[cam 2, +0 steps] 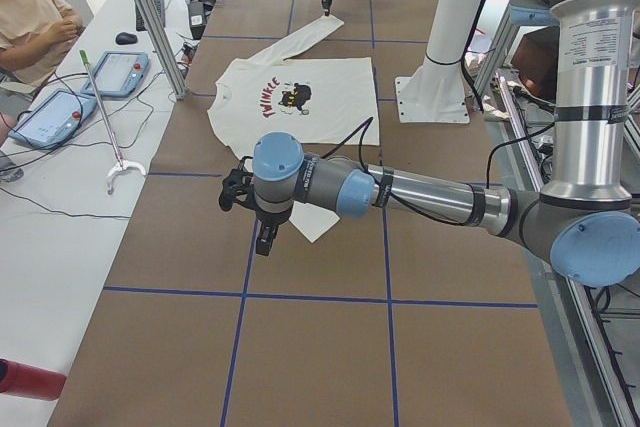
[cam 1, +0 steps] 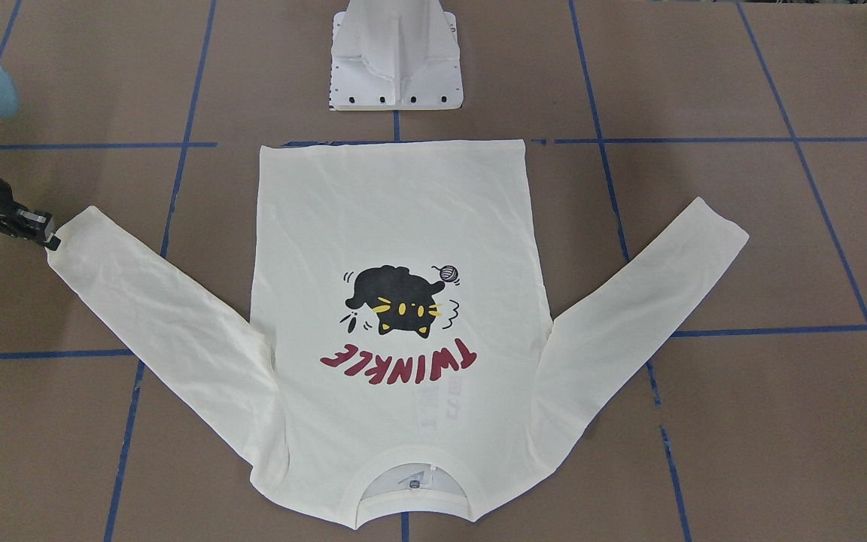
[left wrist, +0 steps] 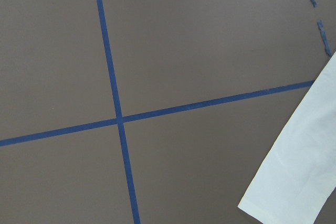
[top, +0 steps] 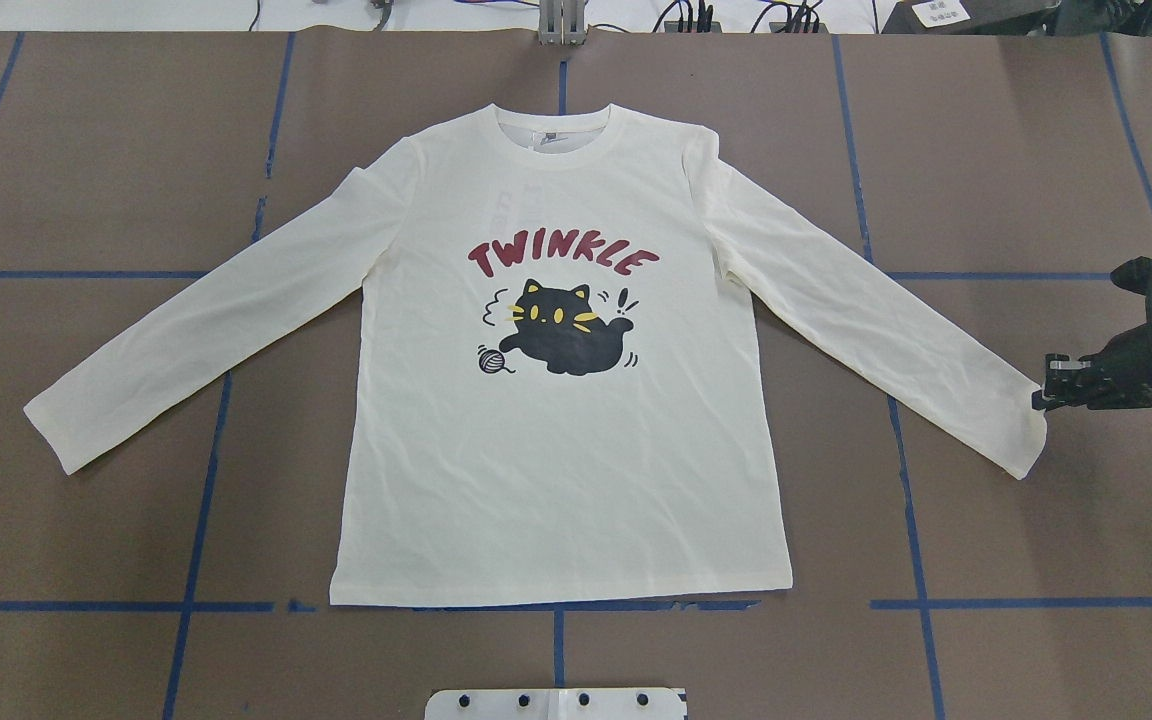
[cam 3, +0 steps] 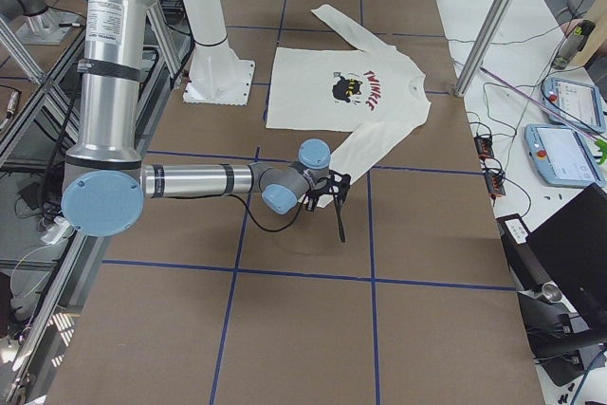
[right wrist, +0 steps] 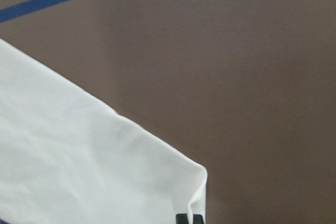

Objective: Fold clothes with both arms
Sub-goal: 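Grasp the sleeve cuff with the right gripper and fold it across the chest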

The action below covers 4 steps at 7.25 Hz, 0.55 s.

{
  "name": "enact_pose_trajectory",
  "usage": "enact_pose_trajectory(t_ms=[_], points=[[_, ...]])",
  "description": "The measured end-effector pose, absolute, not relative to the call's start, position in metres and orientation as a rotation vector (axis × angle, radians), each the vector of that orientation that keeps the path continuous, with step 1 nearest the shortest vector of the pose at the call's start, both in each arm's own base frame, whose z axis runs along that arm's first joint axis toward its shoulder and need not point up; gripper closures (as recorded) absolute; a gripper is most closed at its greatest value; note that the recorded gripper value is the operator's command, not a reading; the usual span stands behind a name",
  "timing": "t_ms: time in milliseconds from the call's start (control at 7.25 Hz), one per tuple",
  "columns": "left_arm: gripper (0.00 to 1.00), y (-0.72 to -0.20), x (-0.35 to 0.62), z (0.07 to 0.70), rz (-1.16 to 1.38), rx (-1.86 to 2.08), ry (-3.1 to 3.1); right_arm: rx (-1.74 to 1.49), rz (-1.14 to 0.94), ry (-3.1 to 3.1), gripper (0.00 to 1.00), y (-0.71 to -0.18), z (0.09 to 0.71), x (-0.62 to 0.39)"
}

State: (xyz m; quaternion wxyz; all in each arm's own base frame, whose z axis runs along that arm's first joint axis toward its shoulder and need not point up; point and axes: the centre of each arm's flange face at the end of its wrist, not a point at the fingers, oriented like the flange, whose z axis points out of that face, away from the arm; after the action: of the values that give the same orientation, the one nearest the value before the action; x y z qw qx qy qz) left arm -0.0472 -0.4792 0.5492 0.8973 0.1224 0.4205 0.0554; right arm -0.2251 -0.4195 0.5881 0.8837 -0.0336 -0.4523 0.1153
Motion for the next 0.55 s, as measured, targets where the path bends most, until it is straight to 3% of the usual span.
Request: enact_pose_trajectory(t_ms=[276,551], points=[[0.0,-0.479,-0.046,0.545,0.12,0.257,0.892,-0.106,0.31,-1.036,1.0,-0.445,0.502,-0.29],[0.0,-0.479,-0.044,0.543,0.125,0.258,0.902,-0.126,0.397,-1.058,1.0,-0.504,0.351,-0.4]])
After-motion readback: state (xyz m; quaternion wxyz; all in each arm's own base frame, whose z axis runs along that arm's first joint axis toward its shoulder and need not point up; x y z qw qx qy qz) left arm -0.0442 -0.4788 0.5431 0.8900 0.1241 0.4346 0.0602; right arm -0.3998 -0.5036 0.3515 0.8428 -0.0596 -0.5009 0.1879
